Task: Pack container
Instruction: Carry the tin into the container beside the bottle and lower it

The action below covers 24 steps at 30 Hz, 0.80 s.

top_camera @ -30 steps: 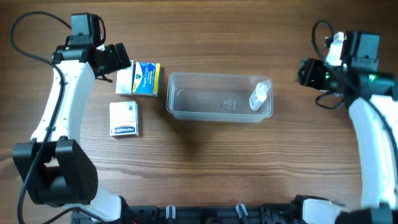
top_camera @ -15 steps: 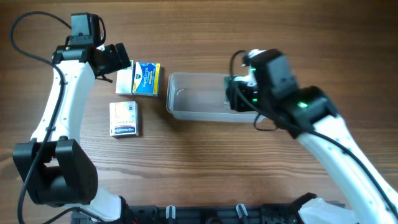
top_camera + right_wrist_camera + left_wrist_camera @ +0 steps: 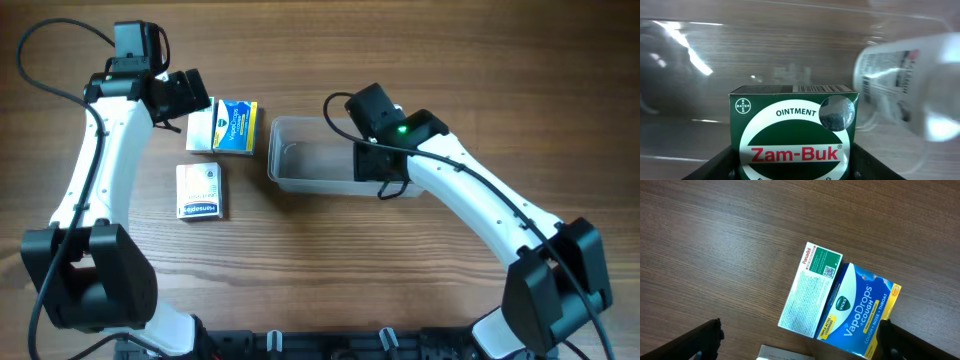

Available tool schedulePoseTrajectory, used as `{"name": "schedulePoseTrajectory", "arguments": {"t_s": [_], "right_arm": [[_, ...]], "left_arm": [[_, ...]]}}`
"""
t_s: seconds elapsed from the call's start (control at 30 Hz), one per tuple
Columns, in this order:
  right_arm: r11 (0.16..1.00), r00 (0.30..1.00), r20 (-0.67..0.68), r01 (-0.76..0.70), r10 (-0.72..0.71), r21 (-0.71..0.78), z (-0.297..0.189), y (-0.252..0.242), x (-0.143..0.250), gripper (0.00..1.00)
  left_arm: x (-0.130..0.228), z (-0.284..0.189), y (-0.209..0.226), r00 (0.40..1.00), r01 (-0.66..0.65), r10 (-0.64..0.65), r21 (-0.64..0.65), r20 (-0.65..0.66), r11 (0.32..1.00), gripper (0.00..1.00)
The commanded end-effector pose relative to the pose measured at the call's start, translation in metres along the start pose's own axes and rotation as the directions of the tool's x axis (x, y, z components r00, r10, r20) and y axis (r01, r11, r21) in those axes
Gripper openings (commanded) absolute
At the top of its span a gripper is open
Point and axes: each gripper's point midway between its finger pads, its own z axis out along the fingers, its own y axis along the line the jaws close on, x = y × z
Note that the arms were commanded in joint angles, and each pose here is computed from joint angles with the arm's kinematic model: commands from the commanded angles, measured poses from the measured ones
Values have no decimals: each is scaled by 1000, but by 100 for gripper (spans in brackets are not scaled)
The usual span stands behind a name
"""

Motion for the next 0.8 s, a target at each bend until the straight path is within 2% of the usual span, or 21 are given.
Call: {"name": "schedulePoseTrajectory", "arguments": {"t_s": [0.0,0.4,0.77], "right_arm": [[998,999,35,-22,20,53,-2,-9,-9,48],[994,999,46,-28,23,105,13,-22,-4,48],[994,996,80,-42,34,105,16,-30,-16,48]], "left_arm": [[-8,-4,1,1000,13,-12,-8,22,1000,100],[-8,-4,1,1000,13,-13,-8,22,1000,100],[-8,-4,1,1000,13,-13,-8,23,1000,100]]}}
